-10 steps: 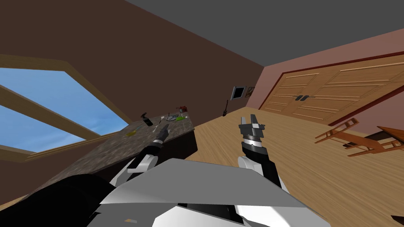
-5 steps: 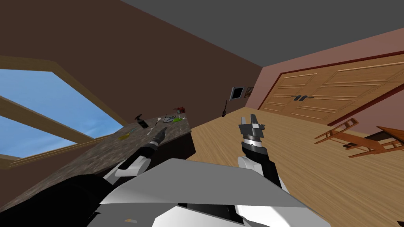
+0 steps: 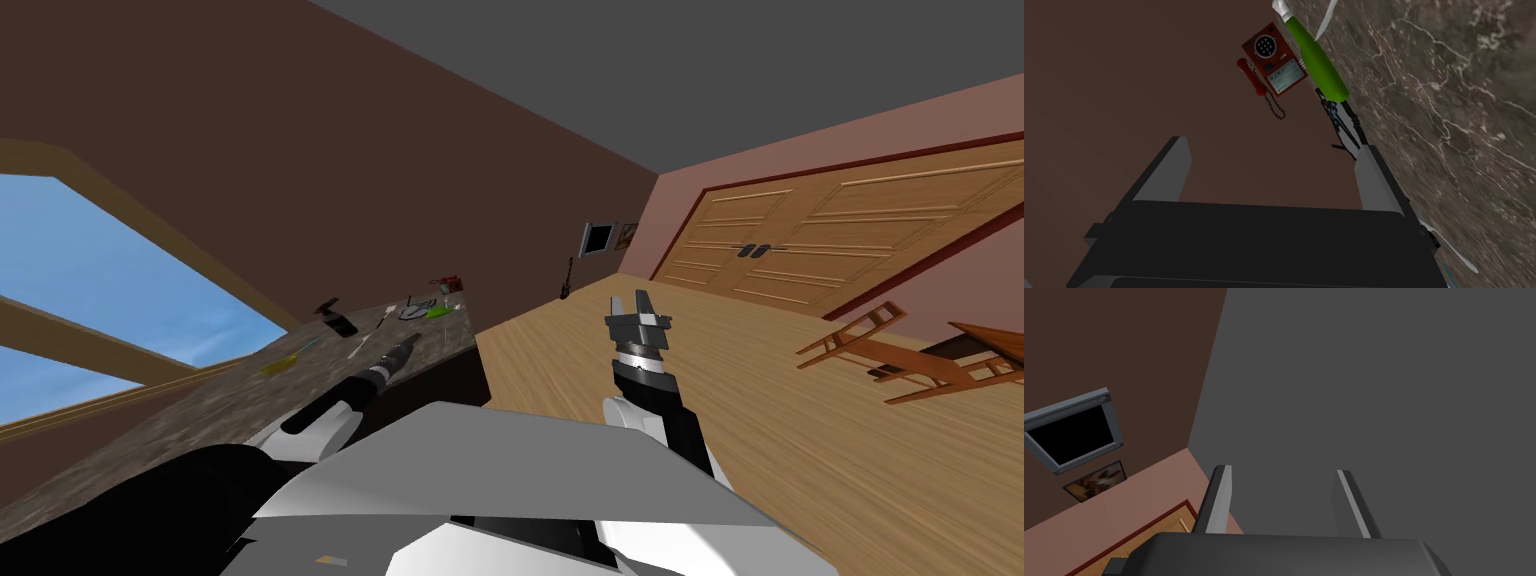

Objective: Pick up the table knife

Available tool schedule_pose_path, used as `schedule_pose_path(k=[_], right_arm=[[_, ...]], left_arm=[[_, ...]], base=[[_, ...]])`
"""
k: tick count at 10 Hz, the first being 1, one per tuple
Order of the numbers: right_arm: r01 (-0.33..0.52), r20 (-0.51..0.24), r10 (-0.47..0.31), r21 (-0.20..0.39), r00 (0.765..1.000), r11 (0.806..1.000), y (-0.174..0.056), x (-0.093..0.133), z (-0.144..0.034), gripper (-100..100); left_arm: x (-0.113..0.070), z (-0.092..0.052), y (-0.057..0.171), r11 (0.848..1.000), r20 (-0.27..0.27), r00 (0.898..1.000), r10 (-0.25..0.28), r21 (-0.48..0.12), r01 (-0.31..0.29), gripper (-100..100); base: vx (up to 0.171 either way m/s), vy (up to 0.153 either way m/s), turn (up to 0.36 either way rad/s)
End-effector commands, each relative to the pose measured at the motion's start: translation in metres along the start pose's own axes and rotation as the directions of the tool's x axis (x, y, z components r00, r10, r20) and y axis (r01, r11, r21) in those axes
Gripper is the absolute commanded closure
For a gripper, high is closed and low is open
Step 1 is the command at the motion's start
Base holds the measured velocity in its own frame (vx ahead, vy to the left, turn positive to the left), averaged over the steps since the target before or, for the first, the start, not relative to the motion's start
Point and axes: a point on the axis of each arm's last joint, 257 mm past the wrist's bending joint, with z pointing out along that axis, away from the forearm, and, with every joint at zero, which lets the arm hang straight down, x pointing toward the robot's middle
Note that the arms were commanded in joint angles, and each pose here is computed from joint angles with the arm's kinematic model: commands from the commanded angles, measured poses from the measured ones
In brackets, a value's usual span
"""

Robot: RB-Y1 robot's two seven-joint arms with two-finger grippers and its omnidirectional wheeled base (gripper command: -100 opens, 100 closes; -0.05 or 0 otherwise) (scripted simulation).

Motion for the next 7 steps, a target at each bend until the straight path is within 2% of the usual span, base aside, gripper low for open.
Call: schedule_pose_path(k=[1,2,3,5,6,7], right_arm=[[0.0,0.0,0.0,0.0,1.0,1.0,0.0,0.0,0.0,0],[0.0,0.0,0.0,0.0,1.0,1.0,0.0,0.0,0.0,0],[0.0,0.0,0.0,0.0,1.0,1.0,0.0,0.0,0.0,0],[0.0,0.0,0.0,0.0,1.0,1.0,0.0,0.0,0.0,0],[0.0,0.0,0.0,0.0,1.0,1.0,0.0,0.0,0.0,0],[0.0,0.0,0.0,0.0,1.0,1.0,0.0,0.0,0.0,0]], left_arm=[[0.002,-0.002,0.014,0.998,-0.022,0.999,0.031,-0.048,-0.032,-100],[0.004,-0.008,0.03,0.991,-0.055,0.996,0.076,-0.103,-0.081,-100],[0.004,-0.008,0.03,0.991,-0.055,0.996,0.076,-0.104,-0.081,-100],[0.007,-0.021,0.062,0.962,-0.128,0.979,0.159,-0.202,-0.183,-100],[0.007,-0.021,0.064,0.959,-0.134,0.977,0.164,-0.21,-0.19,-100],[0.008,-0.029,0.081,0.935,-0.176,0.963,0.202,-0.258,-0.243,-100]], base=[[0.188,-0.014,-0.008],[0.16,-0.015,-0.044],[0.114,-0.013,-0.019],[0.171,-0.012,-0.057],[0.151,-0.017,-0.022],[0.173,0.008,-0.05]])
